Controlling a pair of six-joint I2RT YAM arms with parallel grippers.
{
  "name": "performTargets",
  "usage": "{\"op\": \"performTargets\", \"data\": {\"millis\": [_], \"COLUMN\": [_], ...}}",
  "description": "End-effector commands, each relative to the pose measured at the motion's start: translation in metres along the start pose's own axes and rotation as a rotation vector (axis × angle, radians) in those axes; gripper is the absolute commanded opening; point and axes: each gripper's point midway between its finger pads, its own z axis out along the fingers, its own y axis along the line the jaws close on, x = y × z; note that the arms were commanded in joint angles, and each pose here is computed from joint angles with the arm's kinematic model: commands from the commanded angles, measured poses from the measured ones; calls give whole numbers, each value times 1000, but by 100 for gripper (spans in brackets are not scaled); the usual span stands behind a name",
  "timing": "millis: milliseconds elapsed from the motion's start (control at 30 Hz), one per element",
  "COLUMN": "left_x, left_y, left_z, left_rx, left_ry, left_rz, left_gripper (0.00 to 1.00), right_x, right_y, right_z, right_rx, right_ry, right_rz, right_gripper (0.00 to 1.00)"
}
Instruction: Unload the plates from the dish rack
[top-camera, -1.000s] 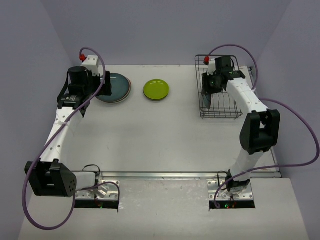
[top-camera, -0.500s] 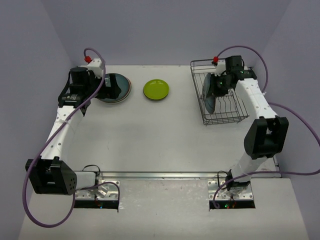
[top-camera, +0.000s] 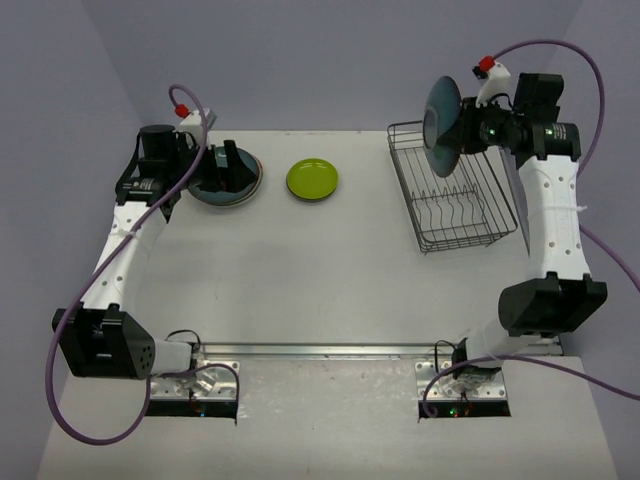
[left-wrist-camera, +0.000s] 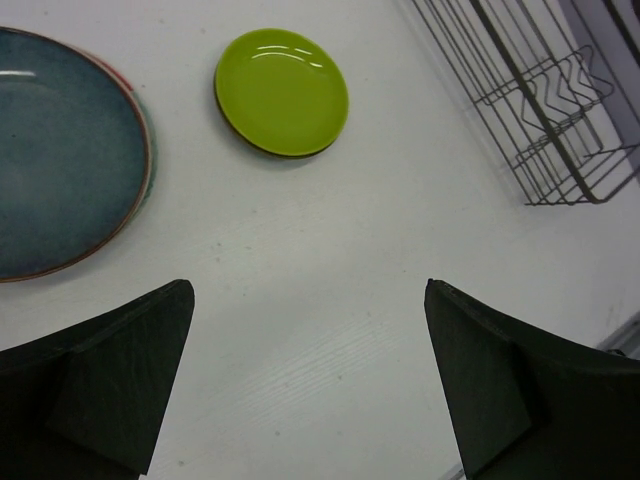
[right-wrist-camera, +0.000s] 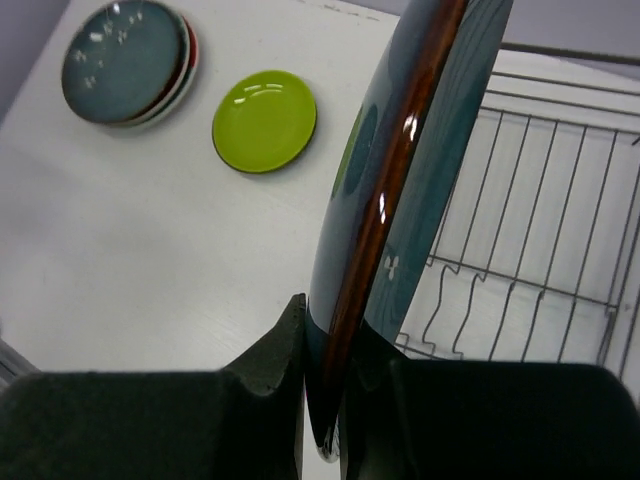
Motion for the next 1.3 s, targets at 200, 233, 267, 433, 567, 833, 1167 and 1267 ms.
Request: {"op": "performTargets", "data": {"millis": [200,233,267,433,567,833,1167,1267], "left_x": [-44,-44,-43,-14,36,95,113,111], "left_y": [-74,-78,-78,-72,-70,-87,-114,-122], "left_z": [-23,-24,-23,-9,11,27,22,15], "left_rx": [348,373,379,427,481,540,703,765], "left_ry": [-36,-28,-23,102,262,415,467,458], "left_rz": [-41,-44,-47,-75,-80,-44,-53,-73], "left_gripper": [98,97,97,95,87,74,28,11], "right_x": [53,62,67,78,87,91,113,116], "right_y": [152,157,158,200,219,240,253,252], "right_z": [-15,-15,-15,-26,-31,-28,-23,-24], "right_rx": [-56,-18,5,222,347,380,358,367], "right_ry": [-213,-235,-262,-567,-736,-839,-928,-942], "right_rz": [-1349,-1459,-1544,-1940,-2086,-2105,-2158,-2156], "right_gripper": [0,0,0,0,0,0,0,0]}}
